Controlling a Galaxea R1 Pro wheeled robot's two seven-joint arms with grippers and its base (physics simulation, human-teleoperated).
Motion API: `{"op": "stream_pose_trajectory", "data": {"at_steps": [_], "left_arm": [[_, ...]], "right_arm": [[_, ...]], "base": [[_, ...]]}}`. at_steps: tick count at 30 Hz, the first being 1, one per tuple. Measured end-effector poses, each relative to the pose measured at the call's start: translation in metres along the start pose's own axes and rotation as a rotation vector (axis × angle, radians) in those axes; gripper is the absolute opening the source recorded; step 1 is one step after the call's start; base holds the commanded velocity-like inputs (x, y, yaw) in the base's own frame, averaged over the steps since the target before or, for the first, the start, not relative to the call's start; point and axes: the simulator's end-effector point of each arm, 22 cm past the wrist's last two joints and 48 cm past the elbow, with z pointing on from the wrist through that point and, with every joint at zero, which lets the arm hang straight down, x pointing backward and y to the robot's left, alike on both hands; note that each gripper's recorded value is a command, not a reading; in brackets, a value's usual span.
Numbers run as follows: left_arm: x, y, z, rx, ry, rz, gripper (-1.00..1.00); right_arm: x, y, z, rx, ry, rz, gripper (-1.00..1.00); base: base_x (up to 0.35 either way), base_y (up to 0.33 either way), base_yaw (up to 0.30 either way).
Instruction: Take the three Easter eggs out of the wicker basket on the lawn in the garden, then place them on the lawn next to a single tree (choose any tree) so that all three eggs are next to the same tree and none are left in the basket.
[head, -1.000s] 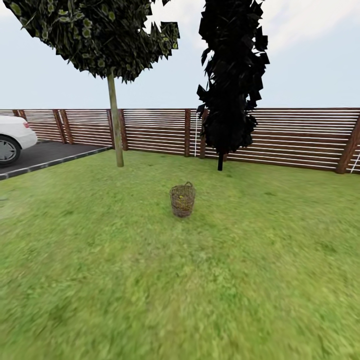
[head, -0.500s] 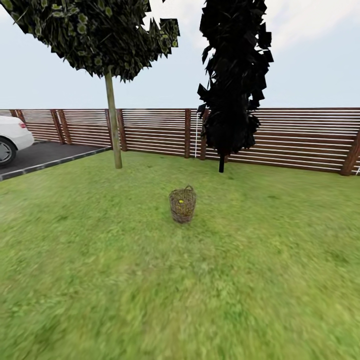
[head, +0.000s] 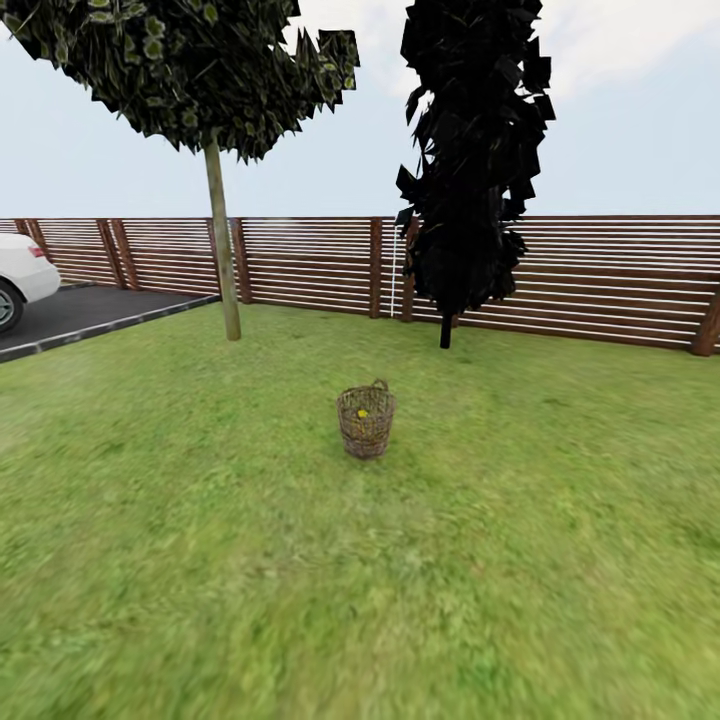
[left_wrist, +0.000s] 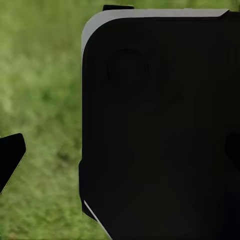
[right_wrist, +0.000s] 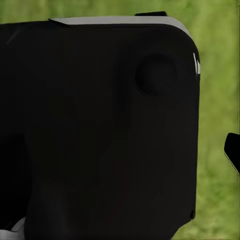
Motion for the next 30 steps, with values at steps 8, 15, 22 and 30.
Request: {"op": "stream_pose_trajectory", "data": {"at_steps": [8,15,22,30], "left_arm": [[-0.0007,0.0,0.0,0.0,-0.001,0.0,1.0],[0.0001,0.0,0.0,0.0,0.0,0.0,1.0],[0.0001,-0.0002,0.0,0.001,0.0,0.0,1.0],[0.0002,-0.0004,0.0,0.002,0.001,0.003,1.0]], "right_arm": [[0.0003,0.0001,0.0,0.0,0.002,-0.002,1.0],[0.0002,0.0001,0.0,0.0,0.001,-0.004,1.0],[0.0001,0.0001,0.0,0.0,0.0,-0.005,1.0],[-0.0002,-0.0005,0.0,0.0,0.0,-0.005,1.0]], "base": [[0.341,0.0,0.0],[0.341,0.0,0.0],[0.341,0.0,0.0],[0.341,0.0,0.0]]}}
